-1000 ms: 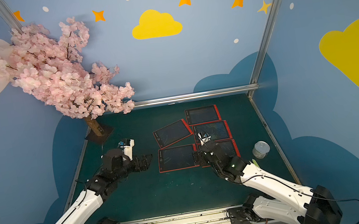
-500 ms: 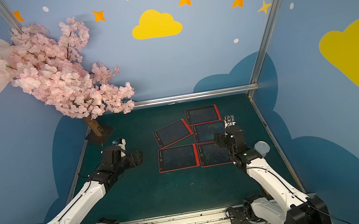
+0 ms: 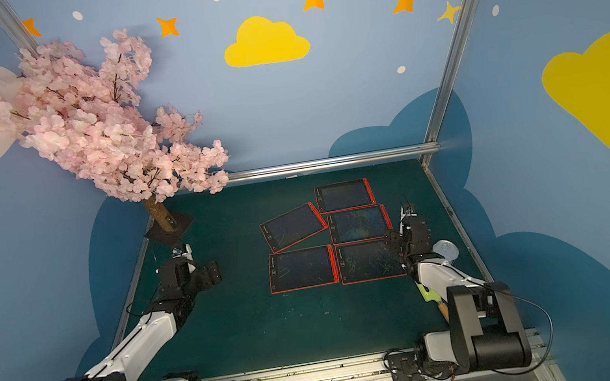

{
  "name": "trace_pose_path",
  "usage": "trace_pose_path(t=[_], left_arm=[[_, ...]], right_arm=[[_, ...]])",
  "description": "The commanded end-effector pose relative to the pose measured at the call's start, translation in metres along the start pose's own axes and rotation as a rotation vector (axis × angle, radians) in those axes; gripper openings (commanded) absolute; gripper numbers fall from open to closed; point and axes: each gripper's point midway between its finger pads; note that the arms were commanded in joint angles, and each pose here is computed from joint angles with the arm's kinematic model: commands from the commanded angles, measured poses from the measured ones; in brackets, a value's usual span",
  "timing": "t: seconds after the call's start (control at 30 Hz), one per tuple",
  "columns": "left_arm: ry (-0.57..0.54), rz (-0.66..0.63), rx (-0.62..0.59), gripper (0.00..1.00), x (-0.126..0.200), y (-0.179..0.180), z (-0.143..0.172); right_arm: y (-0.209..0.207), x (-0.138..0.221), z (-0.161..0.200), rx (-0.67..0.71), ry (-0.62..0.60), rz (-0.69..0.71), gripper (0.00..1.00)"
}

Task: Place the stylus back onto the writing tablet
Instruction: Reset both arms

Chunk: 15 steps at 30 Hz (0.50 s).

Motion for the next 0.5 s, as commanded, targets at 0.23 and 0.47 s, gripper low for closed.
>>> trace_pose_path(t=[0.23, 0.47], left_arm=[[-0.176, 0.02, -0.104, 0.99, -0.019, -0.007, -0.032], [-0.216, 0.093, -0.197, 0.99, -0.03, -0.022, -0.032]], right_arm=[[0.039, -0.013, -0.018, 0.073, -0.201, -0.168, 0.94], [0.037, -0.016, -0.014, 0.081, -0.137, -0.15, 0.98]])
Point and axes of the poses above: each gripper's point midway between its finger pads, its own x axis back along the fingers, its own y axis along the line the jaws close on, z = x × y, and after that the axes turned 4 degrees about -x, right-handed
